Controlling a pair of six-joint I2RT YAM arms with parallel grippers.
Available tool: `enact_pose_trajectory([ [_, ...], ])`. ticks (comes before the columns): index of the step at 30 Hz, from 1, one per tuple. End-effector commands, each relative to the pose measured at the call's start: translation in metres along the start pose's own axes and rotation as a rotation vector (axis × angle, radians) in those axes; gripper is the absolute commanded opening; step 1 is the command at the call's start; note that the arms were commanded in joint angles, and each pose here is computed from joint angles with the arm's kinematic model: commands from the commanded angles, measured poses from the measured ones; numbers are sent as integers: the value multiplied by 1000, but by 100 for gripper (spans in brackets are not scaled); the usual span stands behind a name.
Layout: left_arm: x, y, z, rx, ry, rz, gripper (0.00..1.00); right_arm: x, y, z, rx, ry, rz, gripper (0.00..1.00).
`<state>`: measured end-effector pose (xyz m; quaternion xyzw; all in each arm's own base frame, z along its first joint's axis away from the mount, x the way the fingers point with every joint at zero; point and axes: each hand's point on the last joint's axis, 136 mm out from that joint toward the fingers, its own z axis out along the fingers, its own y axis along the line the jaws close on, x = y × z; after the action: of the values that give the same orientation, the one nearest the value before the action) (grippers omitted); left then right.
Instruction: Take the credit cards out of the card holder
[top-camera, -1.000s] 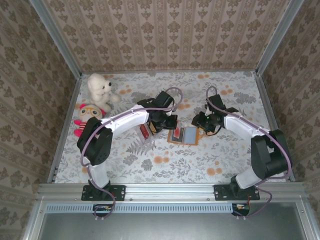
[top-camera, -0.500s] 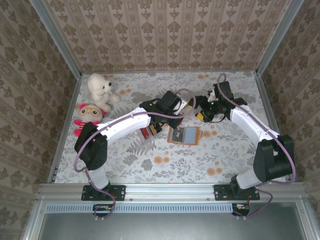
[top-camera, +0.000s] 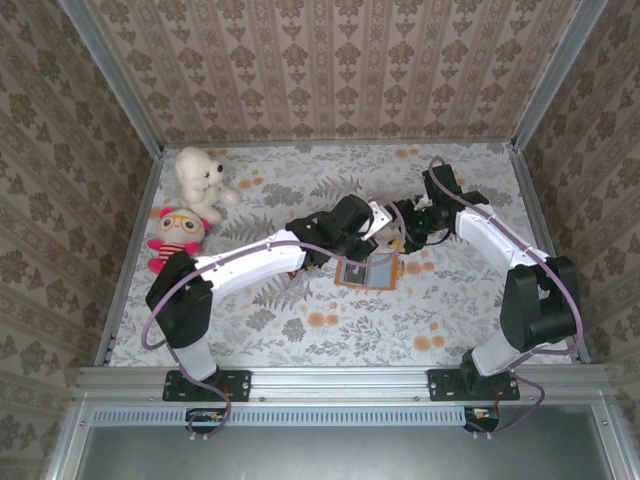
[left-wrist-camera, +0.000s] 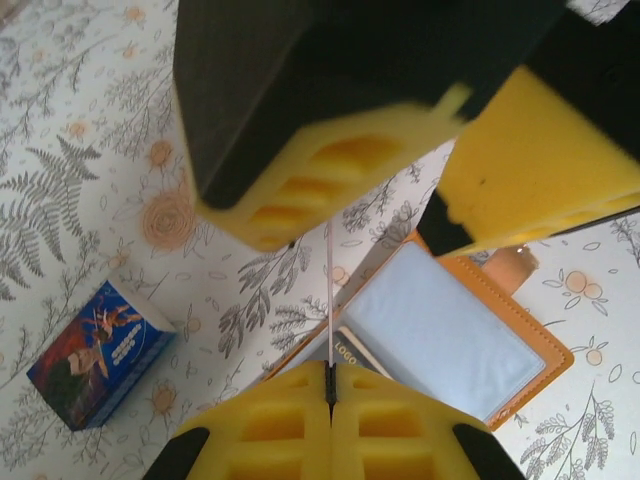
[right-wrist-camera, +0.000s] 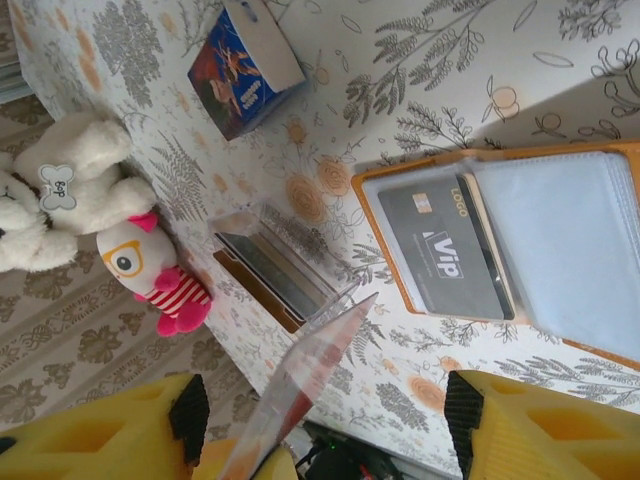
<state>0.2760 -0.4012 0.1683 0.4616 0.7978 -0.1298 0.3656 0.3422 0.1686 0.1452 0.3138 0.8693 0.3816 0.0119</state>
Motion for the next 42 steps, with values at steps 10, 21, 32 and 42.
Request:
enact_pose_trajectory([
  [10,-8,-7,-6,-56,-46,118,0,3,5,4,-38,49,74,21],
  [21,-3,21,-46,12,-56,-208,59,-22,47,-36,-218,-222,-348,1],
  [32,1,68,-70,199,-129,-855,73,7,88,-58,-439,-302,-640,2],
  [42,-12,64,-60,419,-186,-1080,75,31,125,-61,-613,-210,-557,4],
])
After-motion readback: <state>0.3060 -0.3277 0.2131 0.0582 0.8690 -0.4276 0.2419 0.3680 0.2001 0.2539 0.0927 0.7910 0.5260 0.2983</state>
